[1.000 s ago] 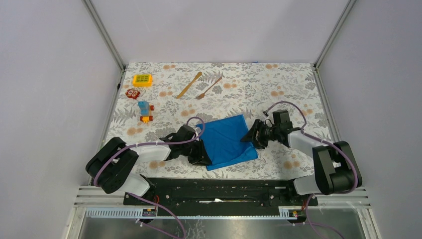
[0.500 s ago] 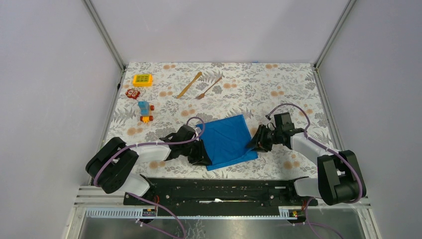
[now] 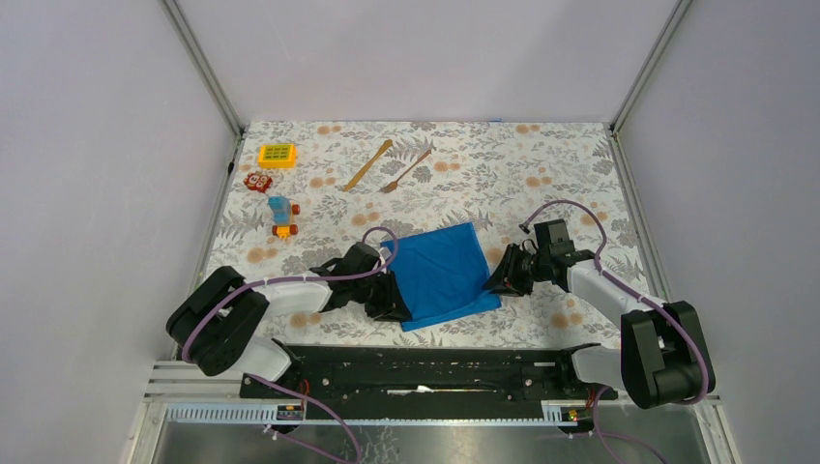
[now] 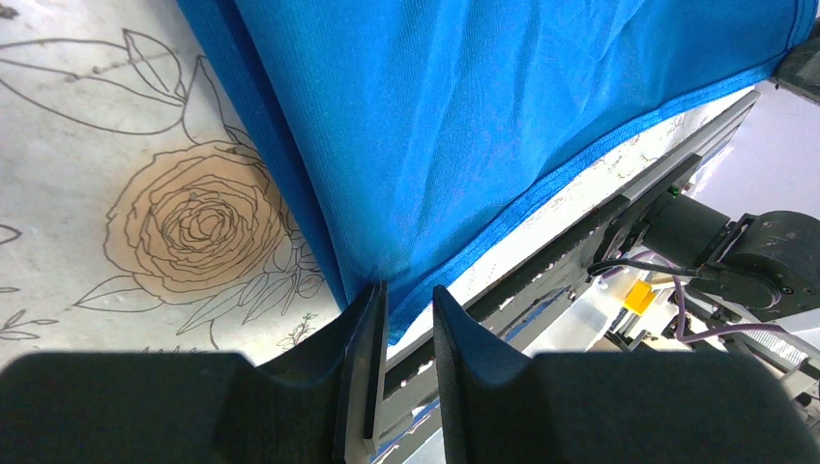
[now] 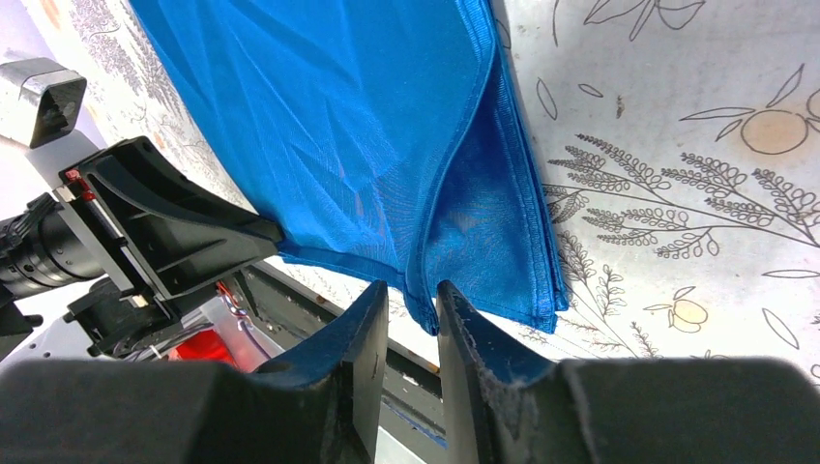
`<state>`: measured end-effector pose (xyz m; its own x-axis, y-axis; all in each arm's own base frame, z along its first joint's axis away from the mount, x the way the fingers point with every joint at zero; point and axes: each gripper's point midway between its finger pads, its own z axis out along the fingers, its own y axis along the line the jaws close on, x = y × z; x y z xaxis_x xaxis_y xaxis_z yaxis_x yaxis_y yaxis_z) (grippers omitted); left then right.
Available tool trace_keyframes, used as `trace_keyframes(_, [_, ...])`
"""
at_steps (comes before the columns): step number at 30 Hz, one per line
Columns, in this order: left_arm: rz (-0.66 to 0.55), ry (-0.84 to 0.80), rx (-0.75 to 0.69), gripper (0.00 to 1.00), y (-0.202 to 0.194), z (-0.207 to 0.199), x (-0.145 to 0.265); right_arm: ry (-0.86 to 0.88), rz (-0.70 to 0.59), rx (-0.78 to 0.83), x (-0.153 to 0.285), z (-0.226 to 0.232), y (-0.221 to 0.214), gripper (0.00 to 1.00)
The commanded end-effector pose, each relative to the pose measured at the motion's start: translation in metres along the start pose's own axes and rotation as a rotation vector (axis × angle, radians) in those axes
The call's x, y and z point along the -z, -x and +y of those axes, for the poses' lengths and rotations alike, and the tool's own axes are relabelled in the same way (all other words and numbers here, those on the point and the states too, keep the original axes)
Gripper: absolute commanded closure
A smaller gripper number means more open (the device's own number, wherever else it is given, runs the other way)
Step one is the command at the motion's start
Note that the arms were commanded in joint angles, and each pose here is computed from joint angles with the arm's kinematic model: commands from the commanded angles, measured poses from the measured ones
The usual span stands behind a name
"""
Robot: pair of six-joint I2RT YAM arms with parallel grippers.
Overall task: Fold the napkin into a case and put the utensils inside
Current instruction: Pick up the top corner of the square-folded napkin from the corner of the board, then fold the top corner of the square-folded napkin at the corner of the board.
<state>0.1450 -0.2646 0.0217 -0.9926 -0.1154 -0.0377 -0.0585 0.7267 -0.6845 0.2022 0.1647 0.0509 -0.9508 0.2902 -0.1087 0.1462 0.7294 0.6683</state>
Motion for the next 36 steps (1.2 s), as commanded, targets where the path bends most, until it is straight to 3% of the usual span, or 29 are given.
trace_keyframes(1, [-0.009,0.064,0.0,0.7,-0.004,0.016,0.002,-0.007,-0.039,0.043,0.0,0.005,0.012,0.68])
trace_keyframes(6, [-0.017,0.069,-0.003,0.68,-0.003,0.014,0.006,-0.018,-0.051,0.055,0.0,0.004,0.017,0.73])
trace_keyframes(9, [-0.019,0.069,-0.009,0.64,-0.004,0.01,0.011,-0.006,-0.044,0.06,0.0,0.007,0.017,0.85])
trace_keyframes(11, [-0.028,0.058,-0.017,0.59,-0.002,0.004,0.017,0.005,-0.037,0.073,0.001,0.009,0.017,1.0])
trace_keyframes(21, [-0.066,0.044,-0.025,0.5,0.0,-0.014,0.042,0.097,0.042,0.169,-0.003,0.042,0.008,1.0])
trace_keyframes(29, [-0.036,0.058,0.001,0.7,-0.005,0.002,0.024,0.133,0.102,0.256,-0.026,0.085,0.001,1.0])
trace_keyframes(36, [-0.022,0.096,0.024,0.76,-0.018,0.024,0.022,0.197,0.131,0.273,-0.067,0.135,0.006,1.0])
